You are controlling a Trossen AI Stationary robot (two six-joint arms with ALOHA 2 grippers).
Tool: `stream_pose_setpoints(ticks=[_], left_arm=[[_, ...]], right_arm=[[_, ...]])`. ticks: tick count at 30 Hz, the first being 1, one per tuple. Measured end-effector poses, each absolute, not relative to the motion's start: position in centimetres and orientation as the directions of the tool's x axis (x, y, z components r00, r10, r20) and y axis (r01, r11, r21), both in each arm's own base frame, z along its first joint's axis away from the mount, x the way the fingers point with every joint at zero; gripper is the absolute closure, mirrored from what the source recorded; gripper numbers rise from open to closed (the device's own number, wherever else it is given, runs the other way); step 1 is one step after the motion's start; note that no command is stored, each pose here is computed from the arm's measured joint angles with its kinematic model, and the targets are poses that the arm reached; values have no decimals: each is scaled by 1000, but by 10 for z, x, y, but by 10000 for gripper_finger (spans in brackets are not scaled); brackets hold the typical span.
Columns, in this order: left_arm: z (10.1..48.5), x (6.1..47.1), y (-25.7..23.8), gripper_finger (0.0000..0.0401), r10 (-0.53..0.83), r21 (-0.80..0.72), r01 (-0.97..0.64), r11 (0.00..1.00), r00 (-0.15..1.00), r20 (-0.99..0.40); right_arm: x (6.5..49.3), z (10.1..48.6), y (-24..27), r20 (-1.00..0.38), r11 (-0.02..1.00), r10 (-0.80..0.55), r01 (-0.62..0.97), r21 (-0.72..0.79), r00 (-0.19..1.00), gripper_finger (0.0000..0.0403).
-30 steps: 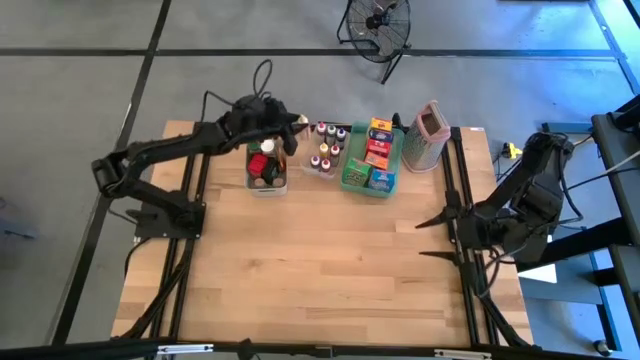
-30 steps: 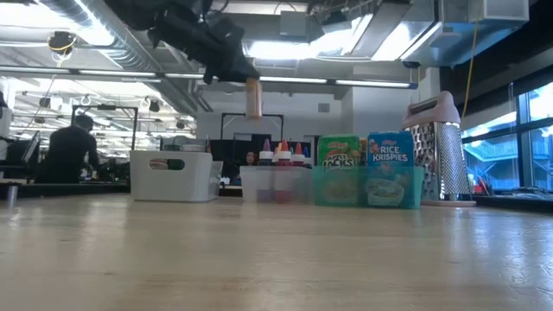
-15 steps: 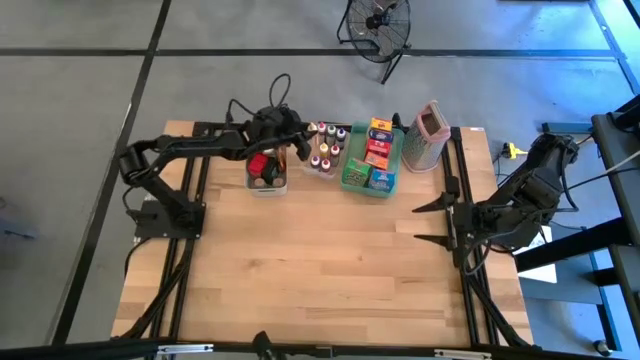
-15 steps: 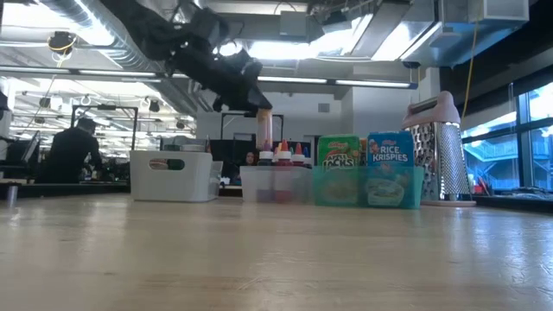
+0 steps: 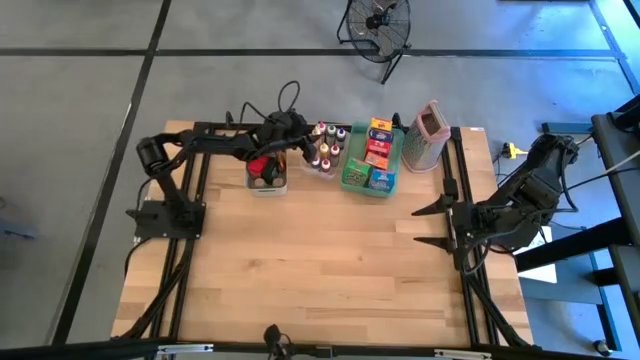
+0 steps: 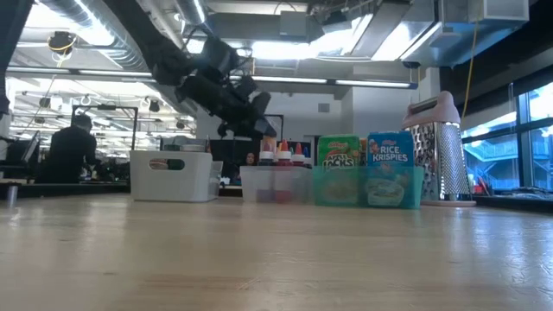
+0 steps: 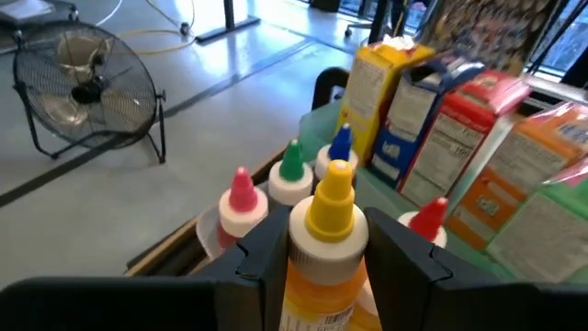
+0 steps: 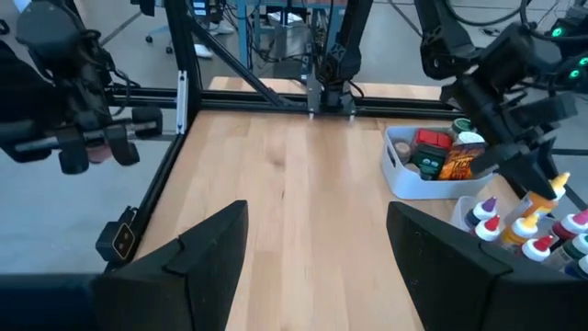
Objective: Pick & Place Kitchen Items
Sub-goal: Put the yellow food coloring bottle into the transparent bin
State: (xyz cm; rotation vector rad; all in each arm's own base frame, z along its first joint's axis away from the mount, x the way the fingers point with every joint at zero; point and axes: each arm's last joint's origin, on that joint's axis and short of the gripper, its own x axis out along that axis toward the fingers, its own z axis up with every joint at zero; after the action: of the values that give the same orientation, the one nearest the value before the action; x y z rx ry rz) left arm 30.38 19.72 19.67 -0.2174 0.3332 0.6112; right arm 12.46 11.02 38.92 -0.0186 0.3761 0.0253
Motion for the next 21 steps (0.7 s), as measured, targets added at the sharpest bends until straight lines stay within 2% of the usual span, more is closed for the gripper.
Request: stream_pose_setpoints(ticks=[7, 14, 21], left_arm=[[185, 309, 199, 286, 503, -115, -576, 809, 780, -372], [182, 309, 200, 243, 502, -102, -575, 812, 776, -382], [181, 309, 200, 238, 501, -101, -574, 813, 776, -383]], right_arm=[[125, 390, 111, -363, 1000, 24, -28, -6, 932, 139], [125, 390, 111, -363, 1000, 24, -28, -7, 931, 139], [125, 389, 110, -368, 999, 21, -29, -17, 929, 139]])
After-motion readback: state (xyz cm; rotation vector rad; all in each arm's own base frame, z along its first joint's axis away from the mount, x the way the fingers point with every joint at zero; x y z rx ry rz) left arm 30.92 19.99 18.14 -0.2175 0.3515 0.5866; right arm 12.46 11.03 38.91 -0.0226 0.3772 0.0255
